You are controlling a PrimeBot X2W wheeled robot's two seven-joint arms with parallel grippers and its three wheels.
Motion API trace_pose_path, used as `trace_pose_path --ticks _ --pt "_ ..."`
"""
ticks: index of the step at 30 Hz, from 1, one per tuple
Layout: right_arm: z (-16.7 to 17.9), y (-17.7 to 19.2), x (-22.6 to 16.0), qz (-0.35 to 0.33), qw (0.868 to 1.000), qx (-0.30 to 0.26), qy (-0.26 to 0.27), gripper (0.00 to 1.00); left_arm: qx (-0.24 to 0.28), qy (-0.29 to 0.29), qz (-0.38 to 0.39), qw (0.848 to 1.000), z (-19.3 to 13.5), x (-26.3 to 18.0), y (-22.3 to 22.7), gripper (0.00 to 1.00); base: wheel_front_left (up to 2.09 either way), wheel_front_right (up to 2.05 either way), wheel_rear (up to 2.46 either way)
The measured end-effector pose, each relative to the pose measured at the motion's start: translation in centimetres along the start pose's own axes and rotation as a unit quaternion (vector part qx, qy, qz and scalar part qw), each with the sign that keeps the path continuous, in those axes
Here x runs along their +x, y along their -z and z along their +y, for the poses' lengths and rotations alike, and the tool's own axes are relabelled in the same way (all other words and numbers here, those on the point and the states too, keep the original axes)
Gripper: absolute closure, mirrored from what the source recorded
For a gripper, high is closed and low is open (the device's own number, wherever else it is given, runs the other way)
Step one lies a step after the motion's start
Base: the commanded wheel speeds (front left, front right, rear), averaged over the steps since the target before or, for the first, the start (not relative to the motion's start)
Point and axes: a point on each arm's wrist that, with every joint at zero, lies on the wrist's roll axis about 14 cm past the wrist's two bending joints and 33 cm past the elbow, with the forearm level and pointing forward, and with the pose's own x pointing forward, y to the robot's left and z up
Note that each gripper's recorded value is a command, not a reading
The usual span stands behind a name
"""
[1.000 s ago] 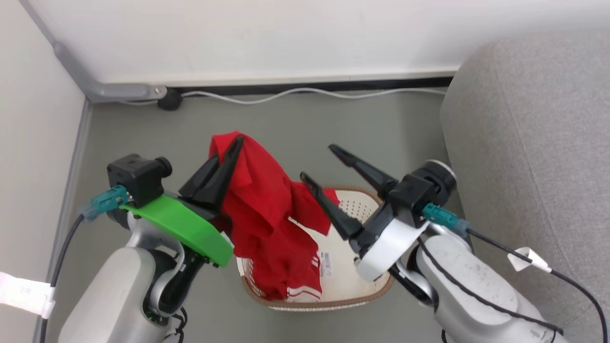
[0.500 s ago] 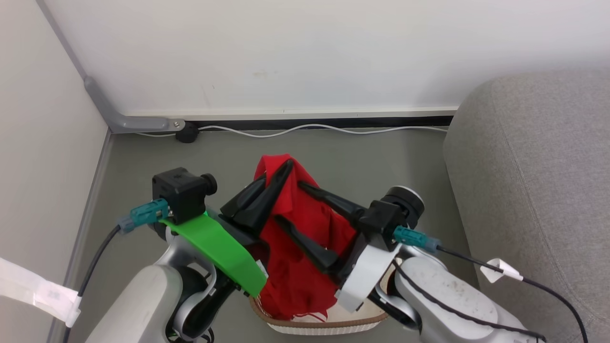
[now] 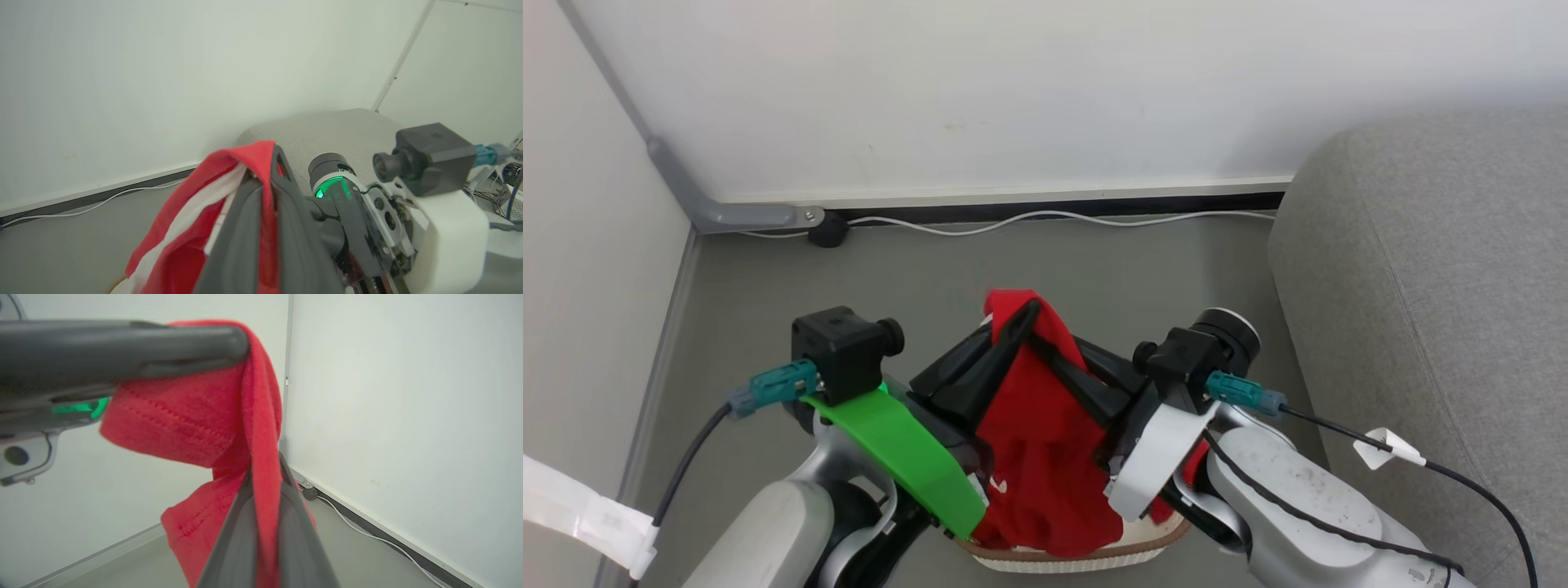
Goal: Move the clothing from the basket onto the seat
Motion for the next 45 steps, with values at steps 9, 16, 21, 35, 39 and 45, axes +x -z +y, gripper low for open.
trace_pose_path --ticks 9,16,21,35,39,45 --pt "-3.2 -0.9 -1.3 -0.013 0.998 0.013 0.055 1.00 0.007 -0.038 0.017 0.999 2.2 -0.1 1.0 0.00 0.00 0.00 0.00" --pt "-8.3 -2.4 -4.4 -0.024 0.990 -0.016 0.139 1.00 -0.003 -0.018 0.050 0.999 1.7 0.9 3.6 0.00 0.00 0.00 0.00" --pt "-11.5 -3.5 -7.2 -0.033 0.978 -0.034 0.204 1.00 -0.012 0.021 0.067 0.997 0.1 2.2 5.2 0.00 0.00 0.00 0.00" --pt "-18.0 -5.1 -15.1 -0.041 0.932 -0.045 0.357 1.00 -0.042 0.117 0.104 0.987 -3.7 5.3 8.8 0.00 0.00 0.00 0.00" --pt "-21.6 -5.8 -18.7 -0.058 0.899 -0.026 0.433 1.00 -0.057 0.131 0.132 0.981 -3.6 5.8 10.8 0.00 0.00 0.00 0.00" --pt "-28.0 -8.0 -23.1 -0.069 0.854 -0.054 0.513 1.00 -0.089 0.141 0.184 0.969 -3.2 5.9 14.0 0.00 0.00 0.00 0.00"
